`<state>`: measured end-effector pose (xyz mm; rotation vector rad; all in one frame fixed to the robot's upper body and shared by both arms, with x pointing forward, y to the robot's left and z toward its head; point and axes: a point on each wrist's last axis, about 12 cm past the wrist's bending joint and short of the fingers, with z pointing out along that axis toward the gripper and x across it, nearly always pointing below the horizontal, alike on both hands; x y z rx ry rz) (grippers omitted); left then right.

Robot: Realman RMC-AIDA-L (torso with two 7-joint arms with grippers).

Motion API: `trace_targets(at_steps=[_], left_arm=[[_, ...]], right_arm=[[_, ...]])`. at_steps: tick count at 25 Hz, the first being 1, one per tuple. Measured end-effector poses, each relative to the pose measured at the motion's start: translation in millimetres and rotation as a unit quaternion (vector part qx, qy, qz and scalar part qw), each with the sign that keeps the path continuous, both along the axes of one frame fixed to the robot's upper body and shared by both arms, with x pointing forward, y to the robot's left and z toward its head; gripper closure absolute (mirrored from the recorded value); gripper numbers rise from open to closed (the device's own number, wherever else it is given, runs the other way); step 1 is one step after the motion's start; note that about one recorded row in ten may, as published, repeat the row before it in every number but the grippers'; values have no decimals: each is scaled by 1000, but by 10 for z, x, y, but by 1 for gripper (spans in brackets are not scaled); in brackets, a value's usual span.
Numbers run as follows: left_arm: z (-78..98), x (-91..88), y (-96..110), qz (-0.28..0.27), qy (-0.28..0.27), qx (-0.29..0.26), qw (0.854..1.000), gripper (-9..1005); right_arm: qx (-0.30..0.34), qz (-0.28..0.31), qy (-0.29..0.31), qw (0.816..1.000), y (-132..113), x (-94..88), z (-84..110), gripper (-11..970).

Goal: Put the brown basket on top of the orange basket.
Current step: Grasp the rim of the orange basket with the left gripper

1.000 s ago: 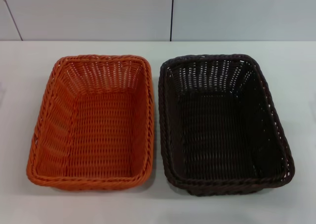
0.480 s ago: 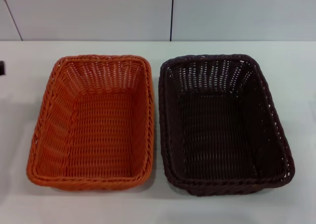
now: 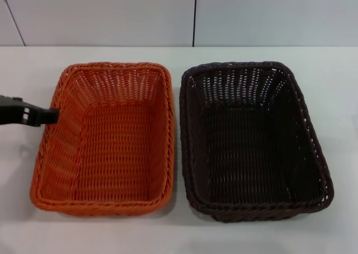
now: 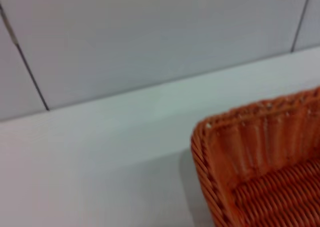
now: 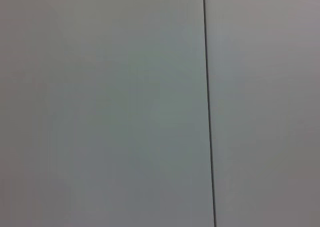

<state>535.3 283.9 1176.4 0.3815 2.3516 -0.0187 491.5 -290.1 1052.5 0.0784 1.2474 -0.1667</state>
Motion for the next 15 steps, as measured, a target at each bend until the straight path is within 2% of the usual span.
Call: trace_targets(at_steps=[7, 15], left_arm=[[-186, 82, -35, -1, 40, 6, 999, 241], [-301, 170, -89, -7, 66, 12, 998, 248]], right_arm=[[0, 0, 0, 1000, 1, 2, 1, 180], [0, 0, 1, 1000, -1, -11, -7, 180]])
